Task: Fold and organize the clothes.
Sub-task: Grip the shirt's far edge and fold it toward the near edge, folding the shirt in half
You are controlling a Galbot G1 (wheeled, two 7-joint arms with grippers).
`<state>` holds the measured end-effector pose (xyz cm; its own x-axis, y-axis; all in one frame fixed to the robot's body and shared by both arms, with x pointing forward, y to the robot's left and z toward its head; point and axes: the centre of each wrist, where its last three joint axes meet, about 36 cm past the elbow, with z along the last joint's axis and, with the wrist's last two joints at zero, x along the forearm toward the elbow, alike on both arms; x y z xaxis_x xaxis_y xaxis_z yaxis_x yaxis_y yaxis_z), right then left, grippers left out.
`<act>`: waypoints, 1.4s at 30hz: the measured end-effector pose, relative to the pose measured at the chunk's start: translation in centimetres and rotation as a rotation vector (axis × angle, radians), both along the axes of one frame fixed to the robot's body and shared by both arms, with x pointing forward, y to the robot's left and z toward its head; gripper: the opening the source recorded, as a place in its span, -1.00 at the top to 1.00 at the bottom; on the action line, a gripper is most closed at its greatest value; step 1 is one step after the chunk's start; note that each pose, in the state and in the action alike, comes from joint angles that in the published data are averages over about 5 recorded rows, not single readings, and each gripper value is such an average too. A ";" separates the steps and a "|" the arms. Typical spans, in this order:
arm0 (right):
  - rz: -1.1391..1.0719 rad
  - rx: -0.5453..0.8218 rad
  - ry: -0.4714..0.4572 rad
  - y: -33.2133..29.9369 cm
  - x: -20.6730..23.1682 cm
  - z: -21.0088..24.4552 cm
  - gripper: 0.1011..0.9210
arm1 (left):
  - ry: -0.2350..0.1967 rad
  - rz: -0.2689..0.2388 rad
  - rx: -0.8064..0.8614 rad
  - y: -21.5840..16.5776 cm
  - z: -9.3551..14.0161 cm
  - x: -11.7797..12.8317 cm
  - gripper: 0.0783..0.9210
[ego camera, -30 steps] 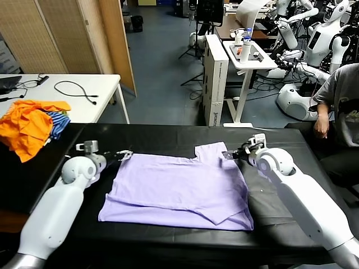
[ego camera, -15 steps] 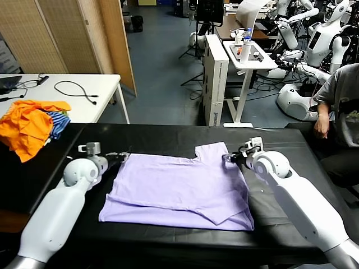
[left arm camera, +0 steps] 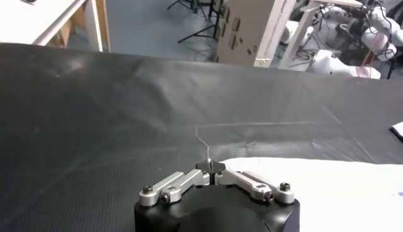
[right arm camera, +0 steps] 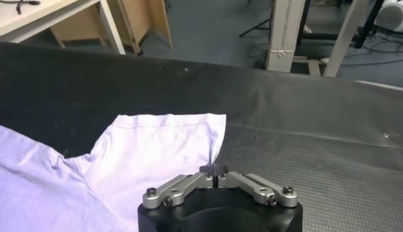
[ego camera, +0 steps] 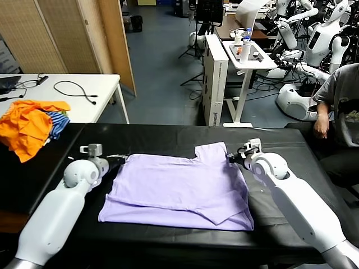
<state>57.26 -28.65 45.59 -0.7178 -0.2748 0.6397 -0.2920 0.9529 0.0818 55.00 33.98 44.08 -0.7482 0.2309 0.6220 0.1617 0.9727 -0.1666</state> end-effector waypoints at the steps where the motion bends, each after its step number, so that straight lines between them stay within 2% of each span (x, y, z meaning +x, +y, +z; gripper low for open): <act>1: 0.001 0.004 -0.004 -0.1 -0.1 0.2 0.90 | -0.002 0.000 -0.002 0.0 0.1 -0.1 0.84; 18: 0.028 0.040 -0.073 -1.9 -3.7 3.3 0.90 | -0.078 0.002 -0.029 1.2 3.8 -2.5 0.84; 30: 0.066 0.012 -0.113 -3.5 -9.9 5.6 0.90 | -0.098 -0.048 0.002 1.7 5.2 -7.9 0.84; 42: 0.092 -0.040 -0.067 -3.7 -16.8 5.2 0.90 | -0.081 -0.092 0.071 1.7 5.6 -12.4 0.84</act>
<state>40.43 -32.32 50.76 -0.7323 -0.3168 0.6028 -0.3822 0.9238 0.0213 42.55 35.71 49.69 -0.7745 0.2583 0.5775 0.2607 0.9620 -0.0805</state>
